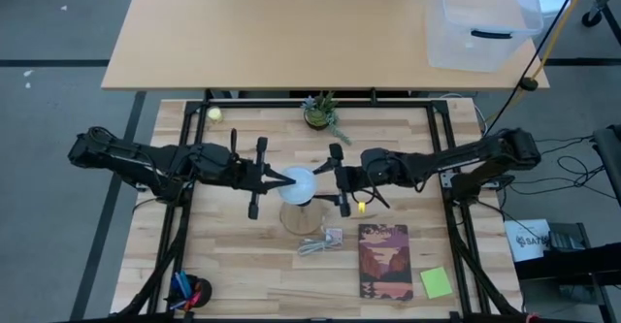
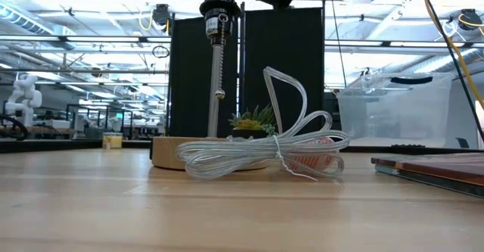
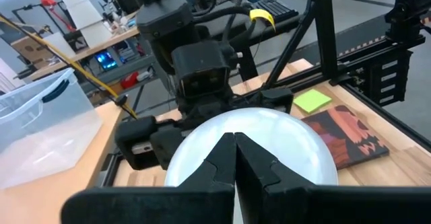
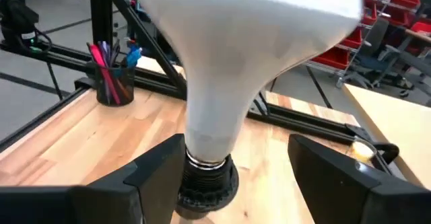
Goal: Screw lightbulb
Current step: Insert the white lightbulb into the silver lamp
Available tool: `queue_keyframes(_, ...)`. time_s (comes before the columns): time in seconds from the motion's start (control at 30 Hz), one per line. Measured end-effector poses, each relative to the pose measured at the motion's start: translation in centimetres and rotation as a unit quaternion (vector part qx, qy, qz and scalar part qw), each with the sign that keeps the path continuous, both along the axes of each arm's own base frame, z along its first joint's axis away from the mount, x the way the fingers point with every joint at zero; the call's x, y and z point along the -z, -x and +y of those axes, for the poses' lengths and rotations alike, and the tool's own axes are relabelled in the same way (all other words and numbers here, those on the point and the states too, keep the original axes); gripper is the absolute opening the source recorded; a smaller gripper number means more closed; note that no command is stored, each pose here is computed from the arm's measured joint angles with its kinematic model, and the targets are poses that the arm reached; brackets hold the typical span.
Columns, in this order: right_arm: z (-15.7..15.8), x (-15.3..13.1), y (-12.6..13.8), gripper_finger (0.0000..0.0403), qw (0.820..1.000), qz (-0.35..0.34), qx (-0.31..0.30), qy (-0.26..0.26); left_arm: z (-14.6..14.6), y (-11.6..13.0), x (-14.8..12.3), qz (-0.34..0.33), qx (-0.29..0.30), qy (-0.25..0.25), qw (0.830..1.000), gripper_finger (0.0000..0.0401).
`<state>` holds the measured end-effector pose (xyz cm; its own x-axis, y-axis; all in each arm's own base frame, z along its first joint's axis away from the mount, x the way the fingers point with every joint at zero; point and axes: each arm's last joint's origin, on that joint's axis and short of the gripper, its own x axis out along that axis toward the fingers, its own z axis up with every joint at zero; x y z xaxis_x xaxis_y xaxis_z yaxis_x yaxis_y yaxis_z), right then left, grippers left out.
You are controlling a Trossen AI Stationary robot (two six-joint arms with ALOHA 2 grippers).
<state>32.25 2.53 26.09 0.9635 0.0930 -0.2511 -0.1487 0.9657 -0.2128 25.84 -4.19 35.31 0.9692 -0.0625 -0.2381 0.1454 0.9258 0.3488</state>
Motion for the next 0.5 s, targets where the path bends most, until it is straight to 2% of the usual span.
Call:
queue_keyframes(0.23,0.2,-0.8,1.4,0.0258,0.999,0.024,-0.012,0.027,0.0,0.0,0.0,-0.001,0.000,0.000,1.000,0.0000)
queue_keyframes(0.5,0.3,-1.6,2.0,0.0258,0.999,0.013,-0.014,0.026,0.0,-0.1,-0.1,-0.008,-0.002,0.002,1.000,0.0000)
